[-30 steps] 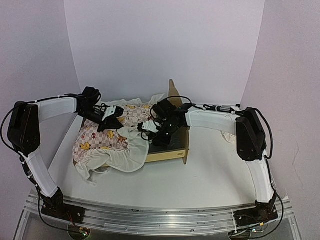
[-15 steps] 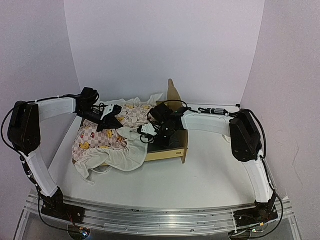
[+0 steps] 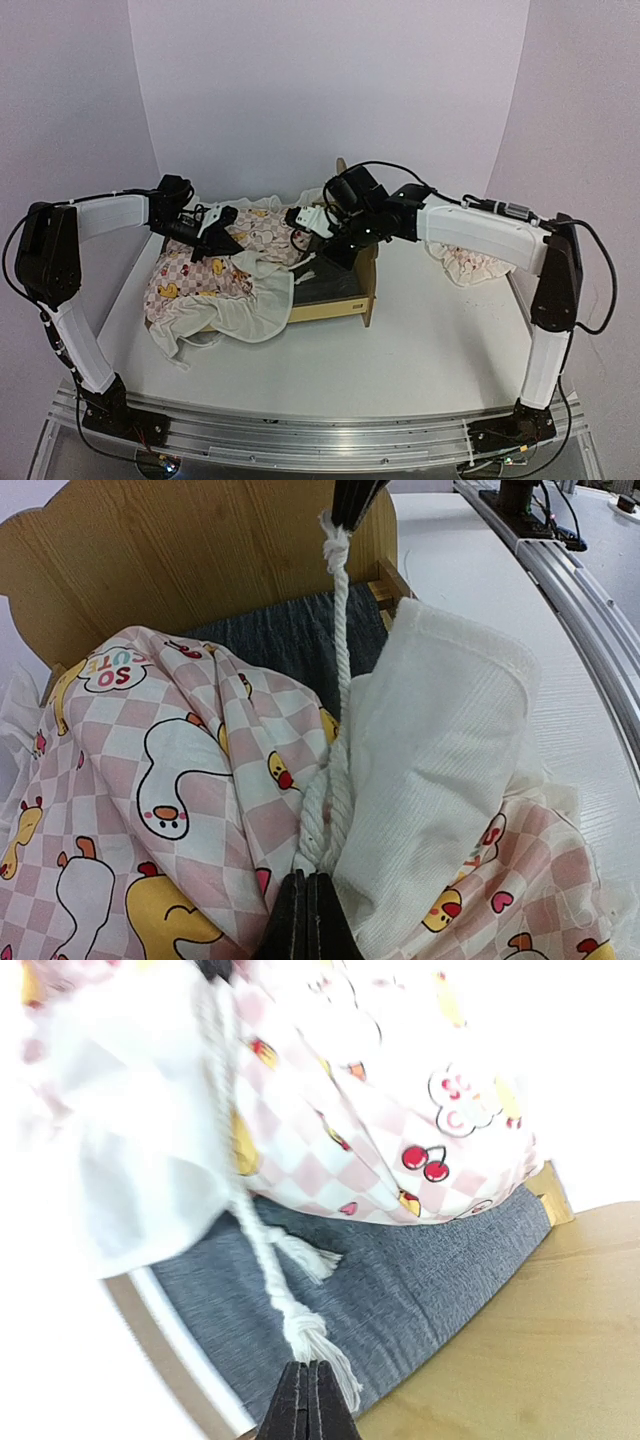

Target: Set up the pet bed

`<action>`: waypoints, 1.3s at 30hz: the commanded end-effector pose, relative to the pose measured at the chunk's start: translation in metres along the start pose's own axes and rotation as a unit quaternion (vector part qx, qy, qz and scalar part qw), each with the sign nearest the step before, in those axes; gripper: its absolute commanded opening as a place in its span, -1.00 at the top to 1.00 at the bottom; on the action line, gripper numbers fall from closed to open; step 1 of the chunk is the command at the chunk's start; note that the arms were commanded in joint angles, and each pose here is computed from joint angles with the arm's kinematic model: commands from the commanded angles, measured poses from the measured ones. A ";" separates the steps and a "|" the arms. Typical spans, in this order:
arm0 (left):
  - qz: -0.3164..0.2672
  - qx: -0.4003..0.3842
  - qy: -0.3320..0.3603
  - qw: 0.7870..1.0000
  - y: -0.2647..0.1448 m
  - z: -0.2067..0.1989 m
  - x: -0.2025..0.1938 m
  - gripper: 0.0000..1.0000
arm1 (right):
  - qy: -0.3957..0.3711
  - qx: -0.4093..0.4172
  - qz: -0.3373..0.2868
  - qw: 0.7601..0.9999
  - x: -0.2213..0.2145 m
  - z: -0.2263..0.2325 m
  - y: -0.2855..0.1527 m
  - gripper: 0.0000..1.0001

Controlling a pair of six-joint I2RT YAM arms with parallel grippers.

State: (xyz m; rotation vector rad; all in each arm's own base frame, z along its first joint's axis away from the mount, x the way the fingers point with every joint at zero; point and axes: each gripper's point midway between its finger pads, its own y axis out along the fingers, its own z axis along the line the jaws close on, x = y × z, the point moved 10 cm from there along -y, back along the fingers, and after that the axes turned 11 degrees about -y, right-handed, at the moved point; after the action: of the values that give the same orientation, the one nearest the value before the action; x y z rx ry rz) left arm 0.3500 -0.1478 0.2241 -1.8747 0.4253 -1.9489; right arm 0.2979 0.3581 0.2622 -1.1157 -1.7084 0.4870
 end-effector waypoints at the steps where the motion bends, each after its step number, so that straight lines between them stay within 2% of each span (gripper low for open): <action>1: -0.035 -0.003 0.023 0.999 -0.006 0.007 0.017 1.00 | 0.021 0.014 -0.039 0.999 0.010 0.016 -0.046 1.00; 6: -0.044 -0.017 0.025 0.999 0.000 0.004 0.017 1.00 | 0.043 0.095 -0.081 0.991 0.012 0.054 -0.091 1.00; 8: -0.047 -0.033 0.025 0.998 0.007 -0.001 0.019 1.00 | 0.066 0.133 -0.086 0.985 0.012 0.074 -0.097 1.00; 11: -0.050 -0.059 0.024 0.997 0.020 -0.011 0.022 1.00 | 0.096 0.188 -0.056 0.976 0.008 0.112 -0.086 1.00; 16: -0.052 -0.086 0.030 0.994 0.032 -0.023 0.023 1.00 | 0.117 0.255 0.029 0.959 -0.012 0.160 -0.040 0.98; 17: -0.051 -0.090 0.039 0.994 0.031 -0.026 0.022 1.00 | 0.118 0.256 0.042 0.959 -0.016 0.163 -0.033 0.86; 18: -0.047 -0.096 0.053 0.993 0.031 -0.029 0.021 1.00 | 0.117 0.252 0.053 0.959 -0.017 0.164 -0.027 0.56; 19: -0.041 -0.099 0.065 0.992 0.030 -0.032 0.019 1.00 | 0.113 0.240 0.056 0.963 -0.014 0.160 -0.027 0.36; 20: -0.035 -0.103 0.075 0.991 0.029 -0.035 0.017 1.00 | 0.106 0.228 0.058 0.966 -0.012 0.156 -0.028 0.26; 24: -0.011 -0.100 0.108 0.989 0.027 -0.038 0.014 1.00 | 0.124 0.180 0.011 0.976 0.008 0.109 -0.041 0.15; 28: 0.004 -0.093 0.127 0.988 0.023 -0.038 0.011 1.00 | 0.171 0.147 -0.043 0.973 0.032 0.050 -0.043 0.14; 31: 0.005 -0.089 0.132 0.987 0.023 -0.038 0.008 1.00 | 0.202 0.108 -0.027 0.973 0.030 0.014 -0.020 0.17; 35: 0.001 -0.080 0.122 0.989 0.021 -0.038 0.008 1.00 | 0.172 0.071 0.003 0.982 0.028 -0.012 0.010 0.27; 39: 0.003 -0.073 0.106 0.992 0.019 -0.036 0.003 1.00 | 0.121 0.072 0.020 0.990 0.029 -0.015 0.044 0.31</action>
State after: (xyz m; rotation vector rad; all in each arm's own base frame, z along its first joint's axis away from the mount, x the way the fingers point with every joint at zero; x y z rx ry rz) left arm 0.3174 -0.1752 0.2091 -1.7632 0.6892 -2.1790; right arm 0.3242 0.3868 0.2871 -0.9940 -1.3773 0.3020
